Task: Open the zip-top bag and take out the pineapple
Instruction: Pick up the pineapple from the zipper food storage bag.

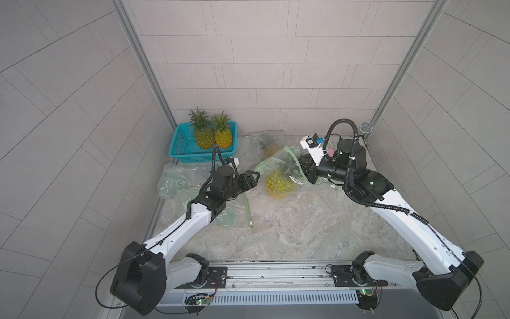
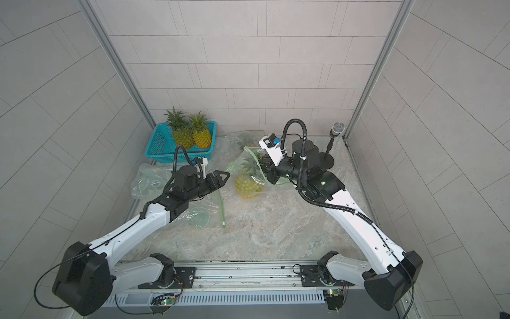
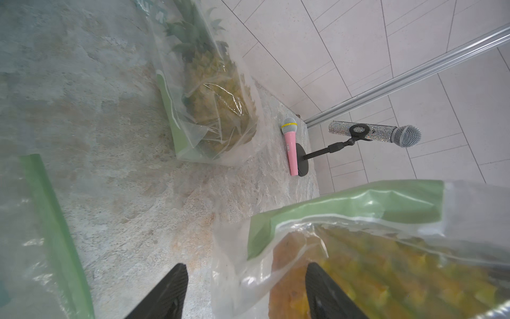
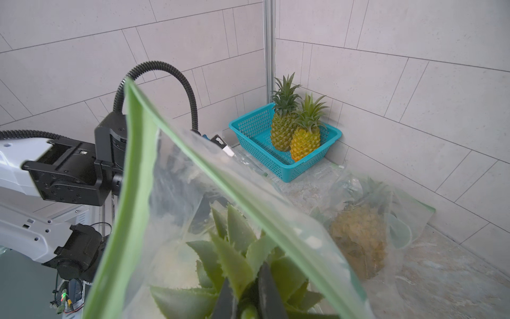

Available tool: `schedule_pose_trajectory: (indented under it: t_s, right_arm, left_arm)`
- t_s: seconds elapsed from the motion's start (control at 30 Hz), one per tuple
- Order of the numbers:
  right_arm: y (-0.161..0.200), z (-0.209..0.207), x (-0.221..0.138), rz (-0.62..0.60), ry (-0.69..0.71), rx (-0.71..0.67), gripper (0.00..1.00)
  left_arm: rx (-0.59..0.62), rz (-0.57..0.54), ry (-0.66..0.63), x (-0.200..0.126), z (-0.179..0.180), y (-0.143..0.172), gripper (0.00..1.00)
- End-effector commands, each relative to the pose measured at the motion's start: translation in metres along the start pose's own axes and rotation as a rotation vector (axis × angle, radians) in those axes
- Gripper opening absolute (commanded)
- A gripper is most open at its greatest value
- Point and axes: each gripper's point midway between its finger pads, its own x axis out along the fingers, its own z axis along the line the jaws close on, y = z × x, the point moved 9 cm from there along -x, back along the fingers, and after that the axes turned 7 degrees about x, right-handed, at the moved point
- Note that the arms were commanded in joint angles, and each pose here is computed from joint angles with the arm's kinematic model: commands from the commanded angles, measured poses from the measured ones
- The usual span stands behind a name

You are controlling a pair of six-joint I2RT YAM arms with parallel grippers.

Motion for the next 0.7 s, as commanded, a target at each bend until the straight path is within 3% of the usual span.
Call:
schedule_pose_trajectory:
  t_s: [0.0, 0.1, 0.3, 0.67]
  right_arm:
    - [-0.041, 0.015, -0.016, -0.184, -0.059, -0.072, 0.00]
    - [-0.042, 0.016, -0.016, -0.185, -0.065, -0.072, 0.00]
    - [-0.039, 0.016, -0.018, -0.181, -0.058, -0.071, 0.00]
    - [-0.041, 0.024, -0.047, -0.249, 0.033, -0.110, 0.00]
  left_arm:
    - [-0.007, -0.020, 0.076, 0.006, -0.008, -0.002, 0.69]
    - [-0.010, -0.023, 0.094, 0.010, -0.010, -0.001, 0.60]
    - [0.005, -0.022, 0.091, 0.013, -0.008, 0.000, 0.01]
    - [0.101, 0.051, -0.121, 0.006, 0.019, 0.018, 0.00]
